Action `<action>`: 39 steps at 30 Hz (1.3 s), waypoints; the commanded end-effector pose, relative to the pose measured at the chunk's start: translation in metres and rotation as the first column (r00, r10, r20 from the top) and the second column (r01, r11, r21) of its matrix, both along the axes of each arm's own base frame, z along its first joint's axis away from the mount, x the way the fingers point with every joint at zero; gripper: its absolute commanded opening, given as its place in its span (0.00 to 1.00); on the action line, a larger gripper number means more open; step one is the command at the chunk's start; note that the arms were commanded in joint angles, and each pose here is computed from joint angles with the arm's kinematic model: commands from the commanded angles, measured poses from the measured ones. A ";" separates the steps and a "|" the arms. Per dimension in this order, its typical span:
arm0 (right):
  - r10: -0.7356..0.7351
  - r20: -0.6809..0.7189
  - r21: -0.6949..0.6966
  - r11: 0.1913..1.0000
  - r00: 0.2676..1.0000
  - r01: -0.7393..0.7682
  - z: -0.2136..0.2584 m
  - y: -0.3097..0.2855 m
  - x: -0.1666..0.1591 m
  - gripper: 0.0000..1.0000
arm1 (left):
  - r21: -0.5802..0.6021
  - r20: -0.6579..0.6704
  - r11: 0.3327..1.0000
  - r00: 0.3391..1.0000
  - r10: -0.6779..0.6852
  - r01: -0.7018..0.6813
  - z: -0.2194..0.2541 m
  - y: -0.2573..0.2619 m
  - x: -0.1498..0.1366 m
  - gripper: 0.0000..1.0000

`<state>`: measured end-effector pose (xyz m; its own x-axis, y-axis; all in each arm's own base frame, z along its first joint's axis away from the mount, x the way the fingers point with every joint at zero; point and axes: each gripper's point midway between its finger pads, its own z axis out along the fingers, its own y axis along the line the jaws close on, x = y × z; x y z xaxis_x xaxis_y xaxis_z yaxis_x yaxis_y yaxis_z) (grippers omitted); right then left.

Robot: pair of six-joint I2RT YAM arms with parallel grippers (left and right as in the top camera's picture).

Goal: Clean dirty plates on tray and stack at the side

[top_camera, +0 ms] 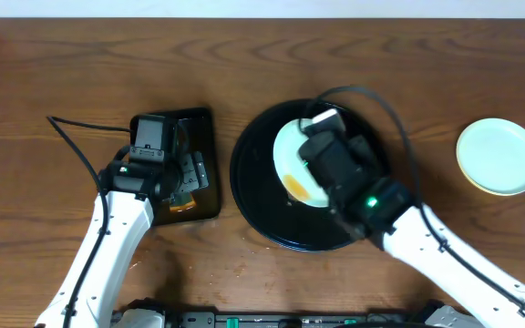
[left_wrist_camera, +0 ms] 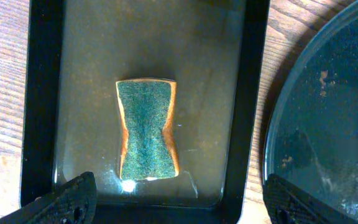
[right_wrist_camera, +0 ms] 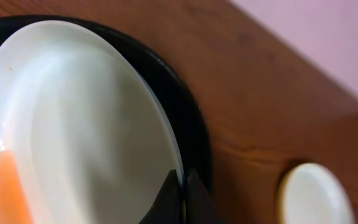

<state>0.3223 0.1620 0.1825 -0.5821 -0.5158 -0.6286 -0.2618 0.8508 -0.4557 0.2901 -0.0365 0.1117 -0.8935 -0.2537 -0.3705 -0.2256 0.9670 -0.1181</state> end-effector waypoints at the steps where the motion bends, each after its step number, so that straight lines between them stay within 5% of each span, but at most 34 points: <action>1: -0.015 0.152 -0.146 0.989 0.988 0.037 0.031 -0.001 -0.008 0.01 | 0.002 0.018 1.000 1.000 -0.003 0.003 0.007 0.001 0.004 0.86; 16: 0.164 0.323 -0.401 0.916 0.932 -0.022 0.073 0.040 -0.048 0.01 | 0.003 0.018 1.000 1.000 -0.003 0.003 0.007 0.001 0.004 0.87; 39: 0.163 0.336 -0.414 0.910 0.928 -0.009 0.076 0.039 -0.050 0.01 | 0.003 0.018 1.000 1.000 -0.003 0.003 0.007 0.001 0.004 0.87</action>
